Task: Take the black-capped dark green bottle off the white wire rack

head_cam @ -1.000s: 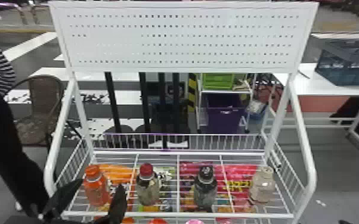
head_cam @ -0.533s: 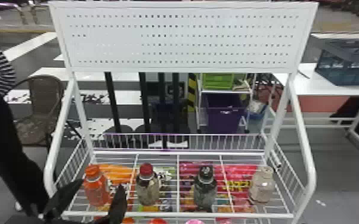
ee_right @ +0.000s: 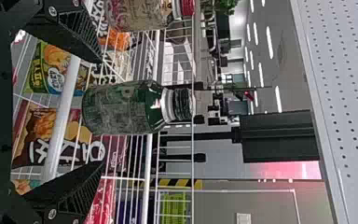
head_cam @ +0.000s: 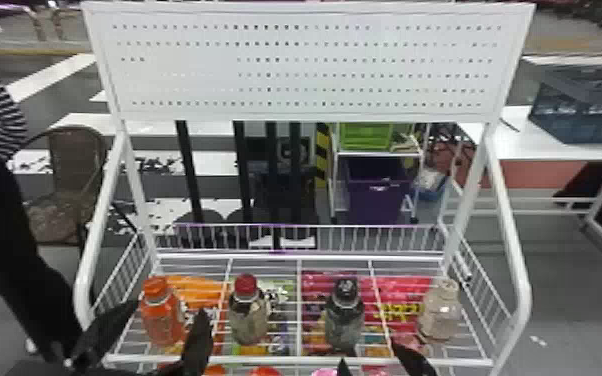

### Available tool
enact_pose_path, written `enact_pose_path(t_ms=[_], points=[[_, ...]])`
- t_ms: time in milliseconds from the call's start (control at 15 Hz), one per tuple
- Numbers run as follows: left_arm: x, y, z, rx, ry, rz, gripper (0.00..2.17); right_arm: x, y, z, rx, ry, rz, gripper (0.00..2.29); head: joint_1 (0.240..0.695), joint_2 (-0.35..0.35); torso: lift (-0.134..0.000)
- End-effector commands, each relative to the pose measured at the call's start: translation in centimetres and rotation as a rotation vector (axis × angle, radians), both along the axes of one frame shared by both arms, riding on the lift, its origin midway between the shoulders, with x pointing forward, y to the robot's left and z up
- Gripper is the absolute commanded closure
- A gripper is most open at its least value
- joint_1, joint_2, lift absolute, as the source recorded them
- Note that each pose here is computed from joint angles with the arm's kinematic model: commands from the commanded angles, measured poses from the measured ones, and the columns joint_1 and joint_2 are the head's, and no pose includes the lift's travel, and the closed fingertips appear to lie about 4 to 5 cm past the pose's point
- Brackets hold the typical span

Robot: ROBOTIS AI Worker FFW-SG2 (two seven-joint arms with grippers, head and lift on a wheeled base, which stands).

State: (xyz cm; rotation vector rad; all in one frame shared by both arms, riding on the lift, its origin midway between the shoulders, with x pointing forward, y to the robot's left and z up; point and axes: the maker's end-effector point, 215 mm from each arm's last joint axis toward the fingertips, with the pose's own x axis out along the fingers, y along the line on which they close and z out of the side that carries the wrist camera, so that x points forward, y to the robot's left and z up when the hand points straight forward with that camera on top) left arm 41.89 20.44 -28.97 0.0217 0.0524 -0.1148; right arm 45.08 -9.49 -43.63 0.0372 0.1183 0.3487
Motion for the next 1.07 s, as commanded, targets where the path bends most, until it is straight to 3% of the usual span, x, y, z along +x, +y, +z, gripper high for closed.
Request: enact_pose_path(t_ms=[0, 267, 733, 867, 1000], points=[[-0.1, 0.2, -0.2, 0.004, 0.004, 0.003, 0.14, 2.1, 2.4, -0.3, -0.019, -0.007, 0.006, 0.13, 0.499, 0.000, 0.000], [-0.2, 0.2, -0.2, 0.006, 0.006, -0.001, 0.14, 5.1, 3.1, 0.2, -0.052, -0.029, -0.056, 0.13, 0.499, 0.000, 0.000], [-0.6, 0.9, -0.3, 0.012, 0.012, 0.007, 0.14, 8.7, 3.7, -0.3, -0.072, -0.015, -0.046, 0.13, 0.499, 0.000, 0.000], [-0.7, 0.9, -0.2, 0.013, 0.010, 0.008, 0.14, 8.9, 3.5, -0.5, -0.066, -0.005, -0.051, 0.30, 0.499, 0.000, 0.000], [-0.7, 0.9, -0.3, 0.013, 0.011, 0.008, 0.14, 8.8, 3.2, -0.4, -0.064, -0.005, -0.054, 0.65, 0.499, 0.000, 0.000]])
